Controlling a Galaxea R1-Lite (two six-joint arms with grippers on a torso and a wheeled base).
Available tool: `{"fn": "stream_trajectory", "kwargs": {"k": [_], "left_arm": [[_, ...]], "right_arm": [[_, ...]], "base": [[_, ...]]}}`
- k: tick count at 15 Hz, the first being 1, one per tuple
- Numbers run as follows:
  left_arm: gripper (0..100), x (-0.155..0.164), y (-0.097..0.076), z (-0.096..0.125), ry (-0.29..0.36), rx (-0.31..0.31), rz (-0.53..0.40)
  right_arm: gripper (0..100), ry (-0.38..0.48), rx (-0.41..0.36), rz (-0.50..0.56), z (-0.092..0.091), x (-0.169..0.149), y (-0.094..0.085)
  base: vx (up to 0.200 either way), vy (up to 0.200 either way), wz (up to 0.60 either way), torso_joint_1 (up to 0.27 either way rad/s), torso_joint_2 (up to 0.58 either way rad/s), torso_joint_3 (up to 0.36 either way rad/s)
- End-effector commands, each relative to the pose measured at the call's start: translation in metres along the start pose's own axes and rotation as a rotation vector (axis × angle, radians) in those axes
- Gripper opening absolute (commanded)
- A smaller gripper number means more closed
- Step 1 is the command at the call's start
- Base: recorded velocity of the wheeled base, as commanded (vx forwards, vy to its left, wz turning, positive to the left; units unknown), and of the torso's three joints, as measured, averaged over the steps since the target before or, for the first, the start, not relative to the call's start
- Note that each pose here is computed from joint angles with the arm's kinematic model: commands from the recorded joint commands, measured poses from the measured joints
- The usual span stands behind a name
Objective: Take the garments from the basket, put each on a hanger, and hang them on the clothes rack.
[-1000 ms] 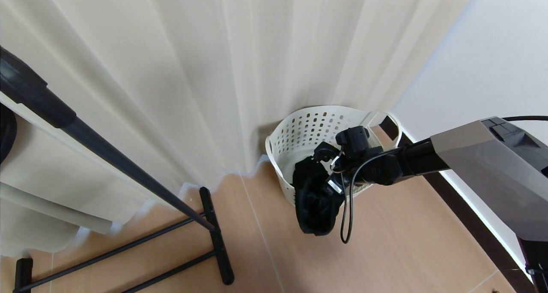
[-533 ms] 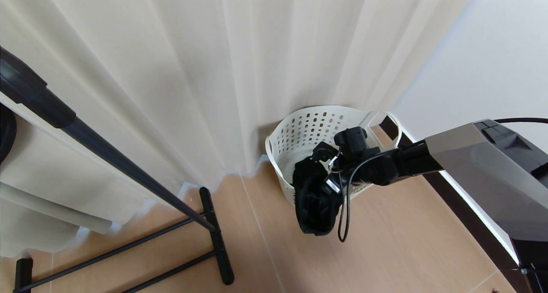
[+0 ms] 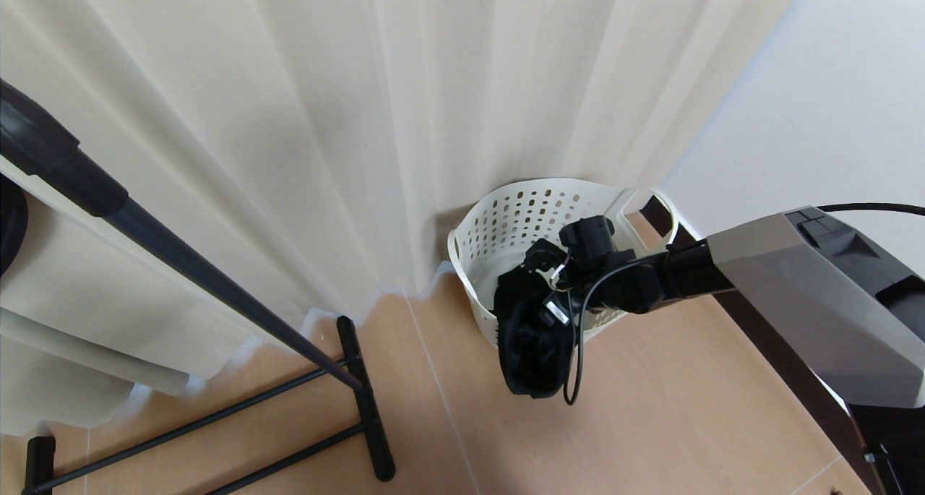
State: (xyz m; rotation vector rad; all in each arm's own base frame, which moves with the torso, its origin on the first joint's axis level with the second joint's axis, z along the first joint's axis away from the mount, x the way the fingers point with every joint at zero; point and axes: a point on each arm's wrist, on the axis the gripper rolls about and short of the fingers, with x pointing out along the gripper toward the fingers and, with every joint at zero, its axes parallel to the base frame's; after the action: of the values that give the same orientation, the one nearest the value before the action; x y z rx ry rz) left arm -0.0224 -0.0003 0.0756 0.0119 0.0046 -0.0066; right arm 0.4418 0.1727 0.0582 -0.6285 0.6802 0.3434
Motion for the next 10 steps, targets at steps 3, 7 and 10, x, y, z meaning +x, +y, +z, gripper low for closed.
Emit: {"fn": "stream_trajectory", "kwargs": {"k": [3, 7, 10], "left_arm": [[100, 0.0, 0.0, 0.0001, -0.002, 0.0, 0.0], [100, 0.0, 0.0, 0.0001, -0.002, 0.0, 0.0], [100, 0.0, 0.0, 0.0001, -0.002, 0.0, 0.0]], "right_arm": [[100, 0.0, 0.012, 0.002, -0.0006, 0.0088, 0.0024], [100, -0.002, 0.015, 0.001, 0.0001, 0.0109, 0.0025], [100, -0.003, 0.016, 0.0, 0.0001, 0.0136, 0.0023]], "base": [[0.0, 0.0, 0.0, 0.0, 0.0, 0.0], [0.0, 0.0, 0.0, 0.0, 0.0, 0.0], [0.0, 0.0, 0.0, 0.0, 0.0, 0.0]]}}
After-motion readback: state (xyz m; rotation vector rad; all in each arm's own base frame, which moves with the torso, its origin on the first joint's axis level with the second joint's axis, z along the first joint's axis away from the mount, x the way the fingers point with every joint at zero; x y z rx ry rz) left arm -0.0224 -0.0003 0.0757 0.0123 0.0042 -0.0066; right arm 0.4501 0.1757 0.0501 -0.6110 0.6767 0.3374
